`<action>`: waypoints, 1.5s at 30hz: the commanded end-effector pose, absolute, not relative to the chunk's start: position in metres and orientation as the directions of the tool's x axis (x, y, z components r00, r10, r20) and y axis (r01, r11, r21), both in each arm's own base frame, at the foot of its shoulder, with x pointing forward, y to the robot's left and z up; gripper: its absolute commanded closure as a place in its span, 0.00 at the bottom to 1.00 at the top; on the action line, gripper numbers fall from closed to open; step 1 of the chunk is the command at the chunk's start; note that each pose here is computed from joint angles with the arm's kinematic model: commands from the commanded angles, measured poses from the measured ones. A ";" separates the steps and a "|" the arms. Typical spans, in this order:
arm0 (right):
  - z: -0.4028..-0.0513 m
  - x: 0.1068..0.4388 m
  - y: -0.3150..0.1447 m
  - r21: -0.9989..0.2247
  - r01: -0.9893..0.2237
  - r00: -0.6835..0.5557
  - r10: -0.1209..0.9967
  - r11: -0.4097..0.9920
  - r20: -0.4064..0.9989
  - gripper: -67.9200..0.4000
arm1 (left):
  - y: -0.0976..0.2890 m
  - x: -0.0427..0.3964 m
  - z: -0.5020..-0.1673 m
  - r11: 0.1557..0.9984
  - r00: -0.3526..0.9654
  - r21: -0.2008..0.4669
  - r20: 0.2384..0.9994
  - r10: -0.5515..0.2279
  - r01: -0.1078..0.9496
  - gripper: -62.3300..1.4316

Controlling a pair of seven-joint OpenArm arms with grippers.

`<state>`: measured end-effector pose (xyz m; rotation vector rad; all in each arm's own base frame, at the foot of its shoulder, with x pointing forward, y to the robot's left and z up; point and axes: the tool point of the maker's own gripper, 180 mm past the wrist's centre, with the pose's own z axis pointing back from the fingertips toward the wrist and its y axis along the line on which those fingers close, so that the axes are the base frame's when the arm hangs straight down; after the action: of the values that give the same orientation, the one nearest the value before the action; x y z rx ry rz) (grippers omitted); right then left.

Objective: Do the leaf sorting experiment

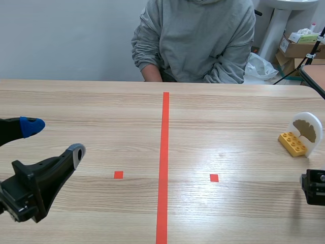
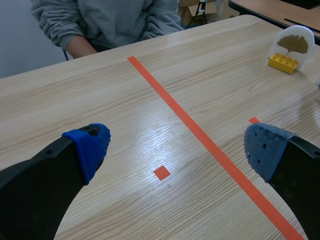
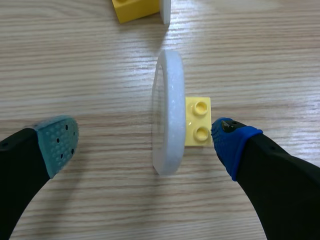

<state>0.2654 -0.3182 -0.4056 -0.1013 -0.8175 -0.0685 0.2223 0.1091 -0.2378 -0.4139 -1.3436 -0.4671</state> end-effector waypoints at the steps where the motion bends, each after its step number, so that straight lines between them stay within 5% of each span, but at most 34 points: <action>1: -0.379 0.279 -0.332 -0.099 0.105 0.636 0.010 0.990 0.772 0.15 | 0.107 0.223 -0.231 0.838 0.143 -0.027 0.988 -0.061 0.544 0.08; 4: -0.361 0.278 -0.340 -0.138 0.096 0.624 0.048 0.986 0.780 0.07 | 0.107 0.223 -0.231 0.838 0.143 -0.027 0.988 -0.061 0.544 0.08; 17: -0.275 0.276 -0.277 -0.116 -0.293 0.492 0.254 0.949 0.833 0.07 | 0.107 0.223 -0.231 0.838 0.143 -0.027 0.988 -0.061 0.544 0.08; 23: -0.249 0.266 -0.235 -0.013 -0.471 0.406 0.230 0.882 0.885 0.07 | 0.107 0.223 -0.231 0.838 0.142 -0.027 0.988 -0.061 0.544 0.08; 29: -0.240 0.265 -0.223 0.060 -0.491 0.407 0.167 0.869 0.898 0.07 | 0.107 0.223 -0.231 0.839 0.142 -0.027 0.988 -0.061 0.544 0.08; 35: -0.223 0.265 -0.203 0.026 -0.560 0.371 0.222 0.828 0.901 0.06 | 0.107 0.223 -0.233 0.839 0.152 -0.026 0.986 -0.068 0.544 0.08; 45: -0.233 0.253 -0.165 0.079 -0.646 0.394 0.243 0.759 0.886 0.06 | 0.110 0.218 -0.258 0.827 0.232 0.032 0.953 -0.194 0.561 0.08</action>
<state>0.2509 -0.1637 -0.2377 0.4474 -1.0020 0.5862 0.2164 0.1126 -0.2643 -0.3378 -1.2089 -0.5363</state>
